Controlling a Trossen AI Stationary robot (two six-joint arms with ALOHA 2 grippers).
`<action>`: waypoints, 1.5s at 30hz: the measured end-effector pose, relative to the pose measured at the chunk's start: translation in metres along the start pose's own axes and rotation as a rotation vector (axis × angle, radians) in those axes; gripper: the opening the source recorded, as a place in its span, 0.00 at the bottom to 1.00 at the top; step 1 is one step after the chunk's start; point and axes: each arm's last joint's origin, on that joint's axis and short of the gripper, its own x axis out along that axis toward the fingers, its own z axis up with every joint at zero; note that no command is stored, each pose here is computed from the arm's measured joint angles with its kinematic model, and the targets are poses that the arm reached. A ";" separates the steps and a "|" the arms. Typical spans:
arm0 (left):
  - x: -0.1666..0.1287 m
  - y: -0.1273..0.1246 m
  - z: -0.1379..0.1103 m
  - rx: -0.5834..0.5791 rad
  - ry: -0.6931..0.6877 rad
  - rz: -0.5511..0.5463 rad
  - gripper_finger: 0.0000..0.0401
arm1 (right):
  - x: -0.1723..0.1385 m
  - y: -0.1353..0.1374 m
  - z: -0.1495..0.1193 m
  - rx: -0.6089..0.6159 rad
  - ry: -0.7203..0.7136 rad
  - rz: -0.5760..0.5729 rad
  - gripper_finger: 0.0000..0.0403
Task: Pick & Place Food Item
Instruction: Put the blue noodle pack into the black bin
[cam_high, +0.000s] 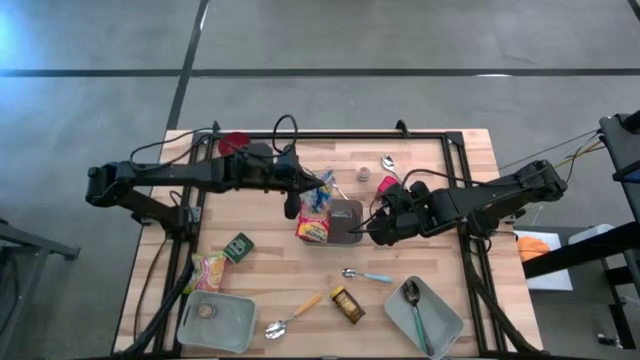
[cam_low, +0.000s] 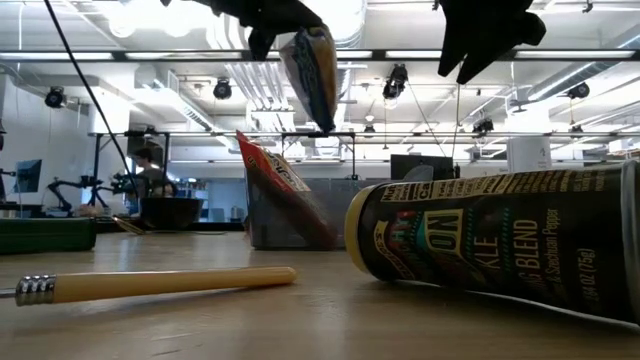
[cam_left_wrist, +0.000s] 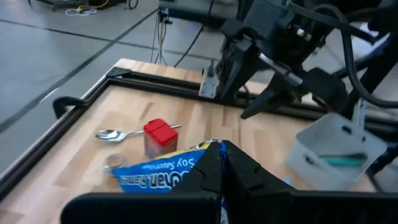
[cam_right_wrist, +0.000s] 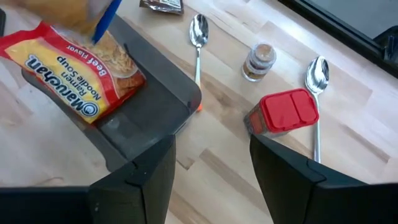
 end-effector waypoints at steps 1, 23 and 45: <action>0.001 0.000 -0.003 -0.013 -0.007 -0.002 0.00 | 0.000 0.000 0.000 0.000 0.000 0.000 0.50; 0.041 0.002 -0.031 -0.043 0.012 -0.146 0.00 | 0.000 0.002 0.001 0.018 -0.009 0.021 0.50; 0.077 0.005 -0.077 -0.096 0.227 -0.217 0.00 | 0.000 0.003 0.001 0.017 -0.007 0.027 0.50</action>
